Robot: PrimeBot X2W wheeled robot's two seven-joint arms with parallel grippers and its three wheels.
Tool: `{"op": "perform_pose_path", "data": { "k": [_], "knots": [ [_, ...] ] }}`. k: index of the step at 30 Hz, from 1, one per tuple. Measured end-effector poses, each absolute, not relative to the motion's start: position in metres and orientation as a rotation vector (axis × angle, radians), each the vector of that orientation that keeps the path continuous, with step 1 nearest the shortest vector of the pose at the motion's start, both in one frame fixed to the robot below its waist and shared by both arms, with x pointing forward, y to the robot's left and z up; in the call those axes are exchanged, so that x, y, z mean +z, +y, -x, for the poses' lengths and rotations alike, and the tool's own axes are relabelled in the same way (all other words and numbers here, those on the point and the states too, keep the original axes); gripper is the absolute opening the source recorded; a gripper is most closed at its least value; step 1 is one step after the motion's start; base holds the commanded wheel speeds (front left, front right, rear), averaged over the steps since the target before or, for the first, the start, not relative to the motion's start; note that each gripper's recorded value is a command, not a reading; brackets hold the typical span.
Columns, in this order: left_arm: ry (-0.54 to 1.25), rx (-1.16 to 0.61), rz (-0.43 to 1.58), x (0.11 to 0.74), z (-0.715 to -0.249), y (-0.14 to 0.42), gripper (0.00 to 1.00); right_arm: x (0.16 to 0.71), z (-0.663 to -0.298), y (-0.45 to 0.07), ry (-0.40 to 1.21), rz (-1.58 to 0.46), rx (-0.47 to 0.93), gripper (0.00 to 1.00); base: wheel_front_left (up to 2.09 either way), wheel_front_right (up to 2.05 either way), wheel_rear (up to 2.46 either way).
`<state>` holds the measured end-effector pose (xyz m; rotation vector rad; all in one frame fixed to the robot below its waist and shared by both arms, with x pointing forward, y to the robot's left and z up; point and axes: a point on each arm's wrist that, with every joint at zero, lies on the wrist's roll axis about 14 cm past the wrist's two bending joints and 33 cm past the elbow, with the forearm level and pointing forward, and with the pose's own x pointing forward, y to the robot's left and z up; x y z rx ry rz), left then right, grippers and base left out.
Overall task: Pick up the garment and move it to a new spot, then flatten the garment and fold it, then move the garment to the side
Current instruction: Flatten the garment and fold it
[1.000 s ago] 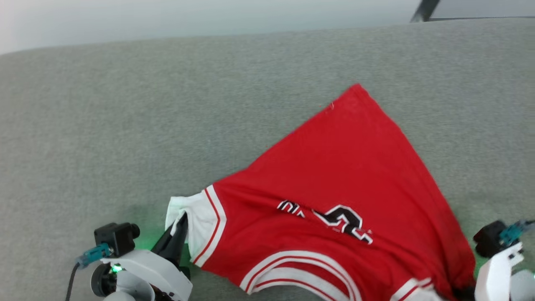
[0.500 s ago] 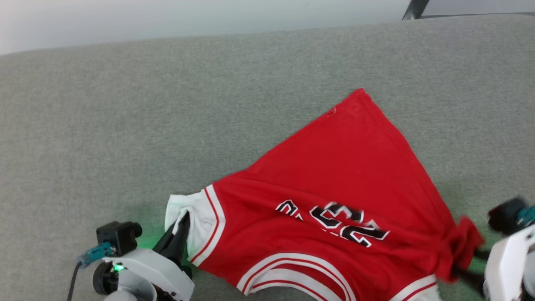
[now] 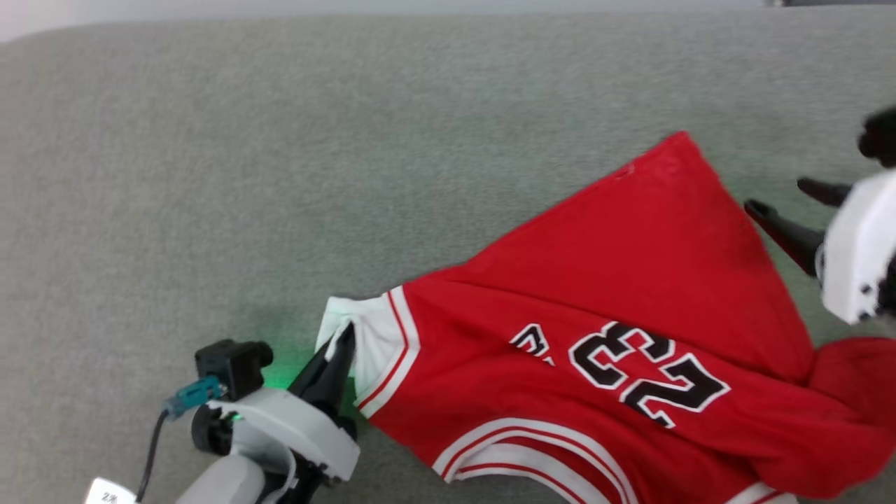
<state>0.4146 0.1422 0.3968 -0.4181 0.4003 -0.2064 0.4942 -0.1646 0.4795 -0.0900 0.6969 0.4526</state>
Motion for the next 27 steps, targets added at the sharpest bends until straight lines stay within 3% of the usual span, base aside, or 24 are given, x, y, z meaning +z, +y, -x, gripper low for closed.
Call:
{"op": "perform_pose_path", "data": {
  "k": [8,12,20,21,22,23,27],
  "knots": [
    [0.401,-0.182,0.440,0.387,-0.420,0.146,0.00,0.428,-0.545,-0.141,0.812,0.194,0.472,1.00,0.00,0.00,0.00],
    [0.396,-0.161,0.450,0.384,-0.420,0.150,0.00,0.392,-0.546,-0.134,0.930,0.215,0.487,1.00,0.00,0.00,0.00],
    [0.395,-0.127,0.454,0.380,-0.416,0.160,0.00,0.376,-0.547,-0.125,1.010,0.250,0.536,0.97,0.00,0.00,0.00],
    [0.395,-0.126,0.453,0.380,-0.416,0.160,0.00,0.377,-0.547,-0.124,1.011,0.253,0.541,0.54,0.00,0.00,0.00],
    [0.395,-0.126,0.453,0.380,-0.416,0.160,0.00,0.377,-0.546,-0.124,1.012,0.250,0.543,0.19,0.00,0.00,0.00],
    [0.395,-0.127,0.454,0.380,-0.416,0.160,0.00,0.377,-0.546,-0.125,1.010,0.247,0.542,0.00,0.00,0.00,0.00],
    [0.392,-0.132,0.459,0.381,-0.417,0.159,0.00,0.378,-0.547,-0.122,0.983,0.237,0.547,0.00,0.00,0.00,0.00]
  ]
}}
